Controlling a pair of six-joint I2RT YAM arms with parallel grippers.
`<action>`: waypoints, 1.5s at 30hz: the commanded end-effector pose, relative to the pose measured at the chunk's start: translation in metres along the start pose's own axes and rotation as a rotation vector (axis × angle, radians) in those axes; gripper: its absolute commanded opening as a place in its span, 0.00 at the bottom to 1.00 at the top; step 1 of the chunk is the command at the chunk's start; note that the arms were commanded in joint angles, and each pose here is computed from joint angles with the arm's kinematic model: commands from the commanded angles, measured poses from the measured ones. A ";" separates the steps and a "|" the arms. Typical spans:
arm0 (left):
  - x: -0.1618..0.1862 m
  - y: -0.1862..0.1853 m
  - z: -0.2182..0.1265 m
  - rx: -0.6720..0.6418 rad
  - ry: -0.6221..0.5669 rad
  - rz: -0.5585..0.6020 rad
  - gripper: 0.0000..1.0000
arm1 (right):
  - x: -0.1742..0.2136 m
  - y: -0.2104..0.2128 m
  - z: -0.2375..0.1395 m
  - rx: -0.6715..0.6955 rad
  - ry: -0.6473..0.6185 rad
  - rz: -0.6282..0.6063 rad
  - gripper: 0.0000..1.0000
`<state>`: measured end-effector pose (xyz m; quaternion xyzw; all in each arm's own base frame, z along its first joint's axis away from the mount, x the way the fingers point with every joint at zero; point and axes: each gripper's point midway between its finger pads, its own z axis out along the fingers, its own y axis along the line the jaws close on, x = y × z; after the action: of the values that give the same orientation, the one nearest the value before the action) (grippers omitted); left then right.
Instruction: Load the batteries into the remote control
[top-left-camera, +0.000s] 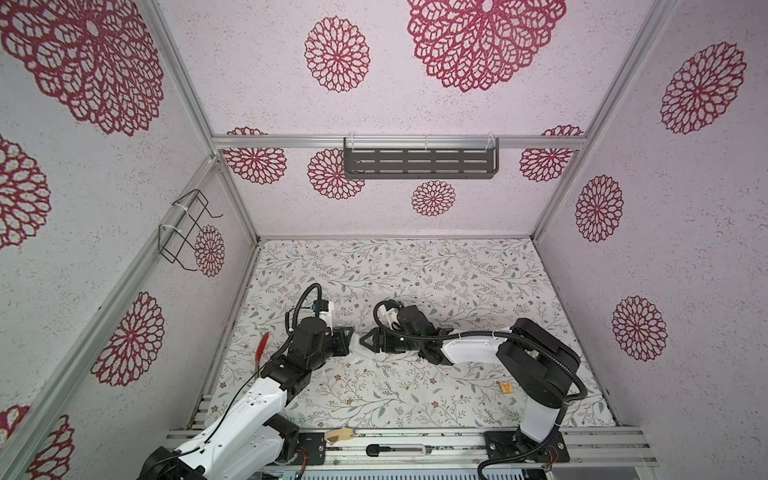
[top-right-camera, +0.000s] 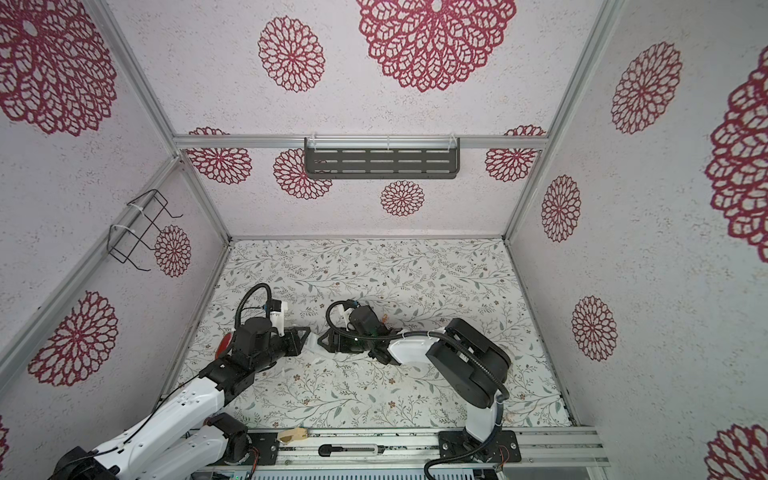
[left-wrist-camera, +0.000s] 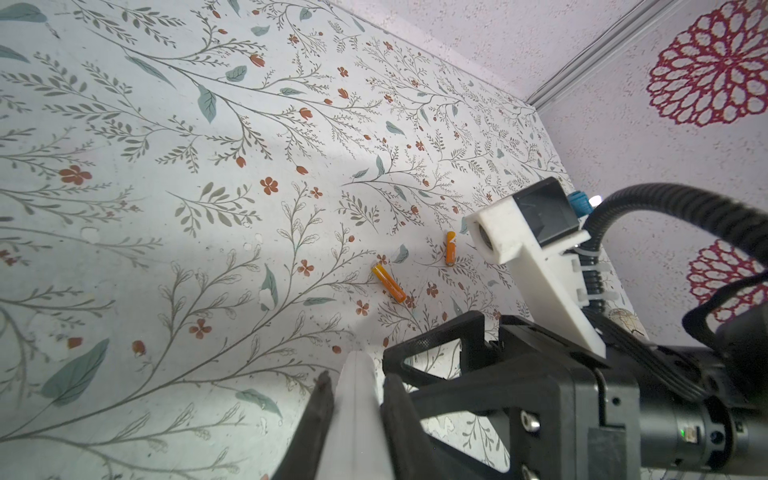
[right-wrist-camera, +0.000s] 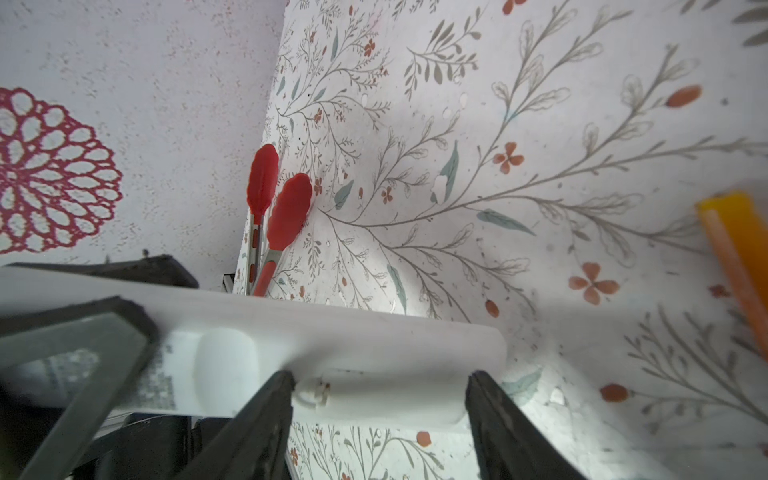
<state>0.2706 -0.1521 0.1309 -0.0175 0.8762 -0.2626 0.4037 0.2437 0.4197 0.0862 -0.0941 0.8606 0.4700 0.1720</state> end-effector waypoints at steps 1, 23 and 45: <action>0.024 0.001 0.003 0.006 0.097 0.032 0.00 | 0.031 -0.020 0.016 0.051 0.083 0.028 0.66; 0.027 -0.004 0.005 0.031 0.119 0.029 0.00 | 0.034 -0.037 0.024 0.252 0.121 0.037 0.77; 0.023 -0.007 0.005 0.033 0.112 0.052 0.00 | 0.035 -0.090 -0.015 0.748 0.258 -0.244 0.73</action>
<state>0.2840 -0.1386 0.1358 -0.0311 0.8738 -0.2293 0.4276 0.2605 0.4203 0.0867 -0.1495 0.9346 0.2450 0.2099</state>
